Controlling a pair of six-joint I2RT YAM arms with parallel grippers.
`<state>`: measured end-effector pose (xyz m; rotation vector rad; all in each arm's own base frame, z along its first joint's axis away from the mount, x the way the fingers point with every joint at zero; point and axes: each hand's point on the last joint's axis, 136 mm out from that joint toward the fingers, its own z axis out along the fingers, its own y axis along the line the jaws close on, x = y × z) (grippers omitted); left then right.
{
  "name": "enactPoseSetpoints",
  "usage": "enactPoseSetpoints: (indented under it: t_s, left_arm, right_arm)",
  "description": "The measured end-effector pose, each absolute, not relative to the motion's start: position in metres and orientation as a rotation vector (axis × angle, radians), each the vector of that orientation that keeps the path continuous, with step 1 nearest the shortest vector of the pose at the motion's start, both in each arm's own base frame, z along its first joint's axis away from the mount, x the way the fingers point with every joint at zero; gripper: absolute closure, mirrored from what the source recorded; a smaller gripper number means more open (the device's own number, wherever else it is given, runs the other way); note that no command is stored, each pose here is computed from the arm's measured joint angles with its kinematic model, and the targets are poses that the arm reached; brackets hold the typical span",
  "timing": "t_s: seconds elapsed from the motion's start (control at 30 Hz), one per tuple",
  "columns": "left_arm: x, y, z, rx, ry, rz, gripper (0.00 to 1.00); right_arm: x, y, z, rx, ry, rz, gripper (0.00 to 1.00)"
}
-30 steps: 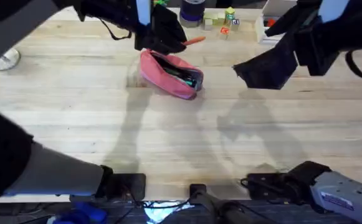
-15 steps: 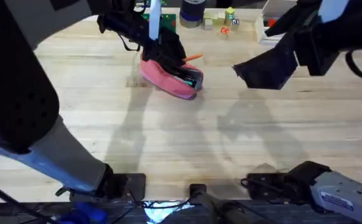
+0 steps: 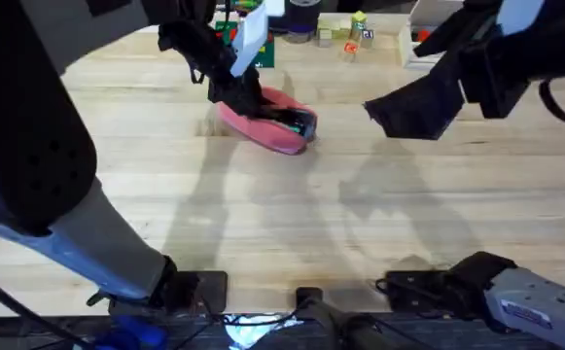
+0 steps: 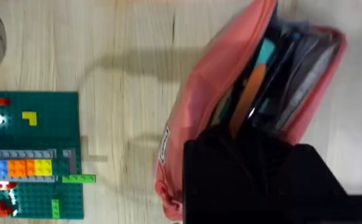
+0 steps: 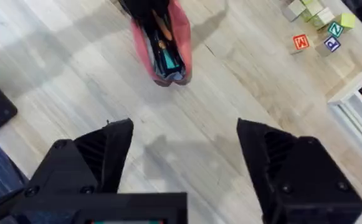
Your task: Unzip the bag, pick up the pens from the table one at a time and place them inside, then zip the bag closed.
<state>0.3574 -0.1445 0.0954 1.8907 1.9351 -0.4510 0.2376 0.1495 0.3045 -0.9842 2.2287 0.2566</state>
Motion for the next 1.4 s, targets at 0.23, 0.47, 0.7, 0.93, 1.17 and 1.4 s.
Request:
enactPoseSetpoints:
  t_s: [0.23,0.47,0.7,0.93,1.17,1.4]
  left_arm:
    - [0.359,-0.136,0.089,1.936,1.973,-0.362,0.959]
    - [0.36,-0.134,0.088,1.944,1.98,-0.344,0.942]
    - [0.361,-0.133,0.087,1.964,1.968,-0.318,0.063]
    - [0.362,-0.131,0.087,1.966,1.975,-0.308,0.008]
    - [0.36,-0.132,0.087,1.965,1.976,-0.323,0.008]
    - [0.359,-0.126,0.099,1.92,1.975,-0.337,0.006]
  right_arm:
    - [0.238,0.149,0.305,-0.983,2.229,0.255,0.005]
    - [0.238,0.149,0.305,-0.983,2.229,0.255,0.005]
    - [0.238,0.149,0.304,-0.983,2.229,0.254,0.005]
    - [0.238,0.149,0.305,-0.983,2.229,0.254,0.005]
    - [0.238,0.149,0.304,-0.983,2.229,0.254,0.004]
    - [0.238,0.149,0.304,-0.983,2.229,0.254,0.005]
